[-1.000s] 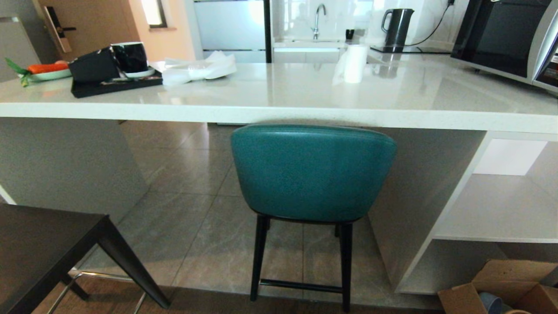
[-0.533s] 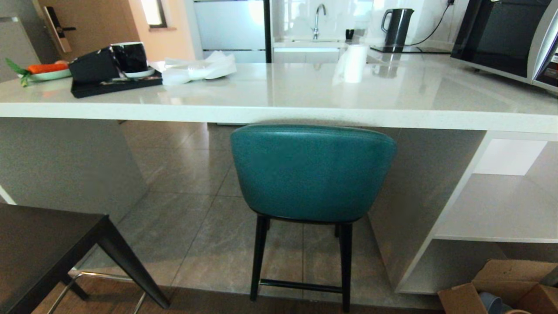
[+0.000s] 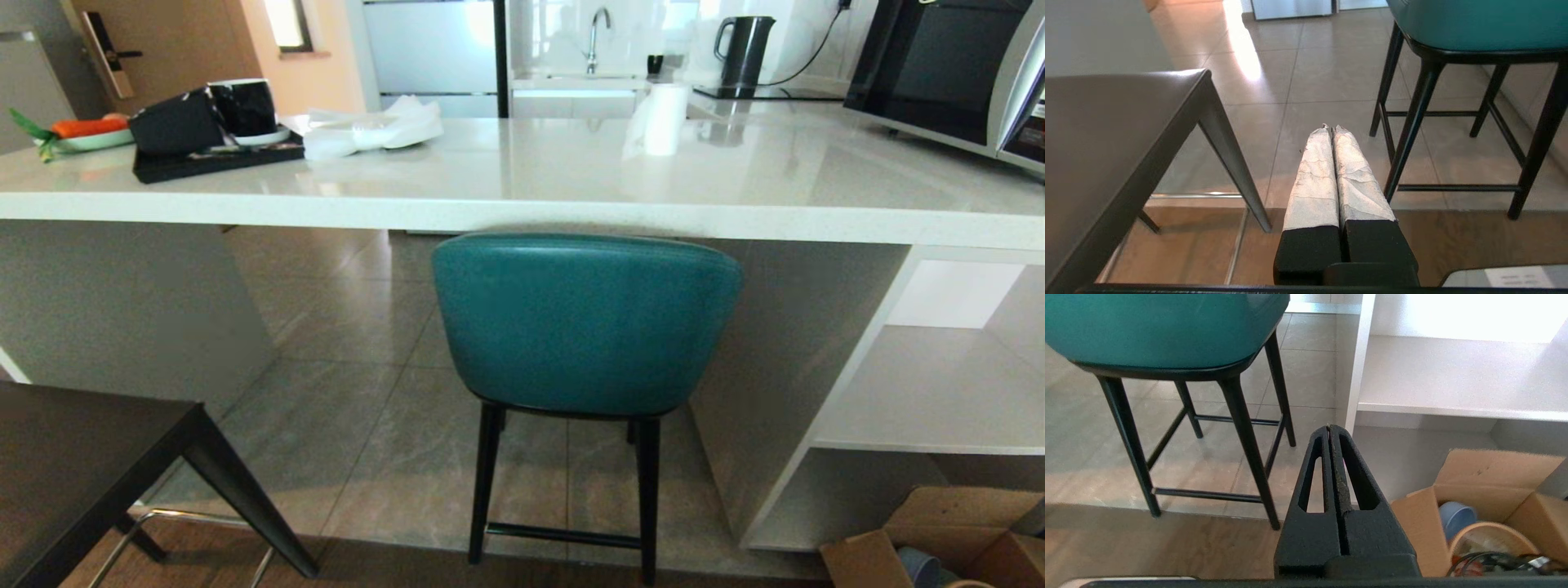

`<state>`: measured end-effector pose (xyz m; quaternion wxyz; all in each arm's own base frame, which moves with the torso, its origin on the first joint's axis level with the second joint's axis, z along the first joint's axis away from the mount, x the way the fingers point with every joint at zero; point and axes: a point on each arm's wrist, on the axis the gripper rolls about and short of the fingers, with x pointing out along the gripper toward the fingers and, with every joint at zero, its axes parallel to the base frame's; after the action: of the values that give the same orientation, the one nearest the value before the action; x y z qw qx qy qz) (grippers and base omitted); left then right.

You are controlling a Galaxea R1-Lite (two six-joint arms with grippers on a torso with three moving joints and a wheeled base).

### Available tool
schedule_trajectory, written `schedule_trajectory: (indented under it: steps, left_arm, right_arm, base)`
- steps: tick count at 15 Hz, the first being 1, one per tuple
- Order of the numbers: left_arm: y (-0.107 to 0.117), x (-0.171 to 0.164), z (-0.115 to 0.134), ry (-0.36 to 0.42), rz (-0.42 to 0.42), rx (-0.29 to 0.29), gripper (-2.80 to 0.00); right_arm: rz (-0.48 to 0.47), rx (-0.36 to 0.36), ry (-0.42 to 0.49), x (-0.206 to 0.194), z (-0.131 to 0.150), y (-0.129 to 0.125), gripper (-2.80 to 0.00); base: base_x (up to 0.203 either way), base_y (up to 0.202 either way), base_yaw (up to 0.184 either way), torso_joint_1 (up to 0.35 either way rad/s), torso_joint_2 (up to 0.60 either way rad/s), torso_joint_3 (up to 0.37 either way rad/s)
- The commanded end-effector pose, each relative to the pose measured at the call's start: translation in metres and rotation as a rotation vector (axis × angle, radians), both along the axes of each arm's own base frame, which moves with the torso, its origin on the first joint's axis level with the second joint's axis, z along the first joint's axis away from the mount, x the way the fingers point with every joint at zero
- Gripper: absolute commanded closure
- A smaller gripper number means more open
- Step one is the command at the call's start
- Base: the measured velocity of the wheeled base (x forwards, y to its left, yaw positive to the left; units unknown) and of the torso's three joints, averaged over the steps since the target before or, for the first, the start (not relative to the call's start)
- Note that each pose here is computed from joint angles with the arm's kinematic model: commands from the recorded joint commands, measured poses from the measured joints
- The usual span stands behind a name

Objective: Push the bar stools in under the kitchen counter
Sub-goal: Push the gray chair back under the dining table

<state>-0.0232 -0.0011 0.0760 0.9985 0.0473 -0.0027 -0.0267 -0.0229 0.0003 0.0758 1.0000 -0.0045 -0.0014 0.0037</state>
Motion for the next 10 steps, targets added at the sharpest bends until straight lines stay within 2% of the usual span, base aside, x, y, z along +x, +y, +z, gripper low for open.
schedule_trajectory:
  steps: [1, 2, 7, 10]
  left_arm:
    - [0.0000, 0.0003, 0.0000, 0.001, 0.001, -0.012, 0.00]
    - [0.0000, 0.0003, -0.0002, 0.004, 0.001, -0.030, 0.00]
    - [0.0002, 0.0003, -0.0002, 0.005, 0.008, -0.038, 0.00]
    - [0.0002, 0.0002, -0.0002, 0.004, 0.008, -0.039, 0.00]
  right_arm:
    - [-0.005, 0.024, 0.003, 0.0002, -0.0001, -0.0001, 0.00]
    - [-0.018, 0.049, 0.003, 0.0002, -0.0001, -0.0004, 0.00]
    - [-0.018, 0.046, 0.003, 0.0002, -0.0001, -0.0004, 0.00]
    - [-0.018, 0.046, 0.003, 0.0002, -0.0001, -0.0004, 0.00]
  base:
    - [0.000, 0.000, 0.000, 0.000, 0.00, 0.000]
    - [0.000, 0.000, 0.000, 0.000, 0.00, 0.000]
    - [0.000, 0.000, 0.000, 0.000, 0.00, 0.000]
    - [-0.175, 0.000, -0.002, 0.001, 0.00, 0.001]
